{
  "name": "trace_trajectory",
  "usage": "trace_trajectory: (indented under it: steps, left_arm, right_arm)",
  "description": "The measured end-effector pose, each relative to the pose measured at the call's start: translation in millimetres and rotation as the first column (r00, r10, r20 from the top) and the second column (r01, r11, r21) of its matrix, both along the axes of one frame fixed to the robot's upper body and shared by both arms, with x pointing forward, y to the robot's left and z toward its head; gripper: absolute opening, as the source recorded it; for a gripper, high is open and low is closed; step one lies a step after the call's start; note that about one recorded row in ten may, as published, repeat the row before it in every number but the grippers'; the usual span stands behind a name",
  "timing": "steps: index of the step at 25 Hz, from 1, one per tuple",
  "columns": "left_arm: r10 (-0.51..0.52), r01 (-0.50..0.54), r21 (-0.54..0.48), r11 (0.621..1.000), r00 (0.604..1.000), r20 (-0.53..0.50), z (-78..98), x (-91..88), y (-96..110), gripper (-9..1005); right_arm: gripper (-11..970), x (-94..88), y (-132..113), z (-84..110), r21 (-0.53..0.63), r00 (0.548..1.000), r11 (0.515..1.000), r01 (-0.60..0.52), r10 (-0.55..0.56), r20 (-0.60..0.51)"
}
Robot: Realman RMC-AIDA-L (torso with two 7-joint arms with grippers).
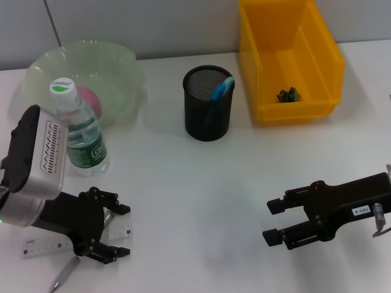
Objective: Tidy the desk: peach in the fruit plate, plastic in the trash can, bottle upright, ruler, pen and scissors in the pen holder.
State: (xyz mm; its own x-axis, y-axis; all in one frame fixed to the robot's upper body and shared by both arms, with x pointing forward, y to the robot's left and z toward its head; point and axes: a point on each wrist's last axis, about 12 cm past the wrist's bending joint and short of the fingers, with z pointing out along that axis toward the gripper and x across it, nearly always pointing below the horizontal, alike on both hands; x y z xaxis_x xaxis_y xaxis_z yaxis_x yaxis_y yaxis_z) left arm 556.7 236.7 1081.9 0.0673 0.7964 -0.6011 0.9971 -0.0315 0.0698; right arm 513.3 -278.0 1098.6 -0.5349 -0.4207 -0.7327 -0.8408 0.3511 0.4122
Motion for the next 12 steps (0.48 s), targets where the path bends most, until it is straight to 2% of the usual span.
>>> trace_trajectory:
  steps: [12]
  left_arm:
    - [-0.010, 0.010, 0.006, 1.000, 1.000, -0.002, 0.9, 0.7, -1.3, 678]
  right_arm:
    - [782, 0.3, -1.3, 0.2, -0.004, 1.000, 1.000, 0.002, -0.002, 0.001]
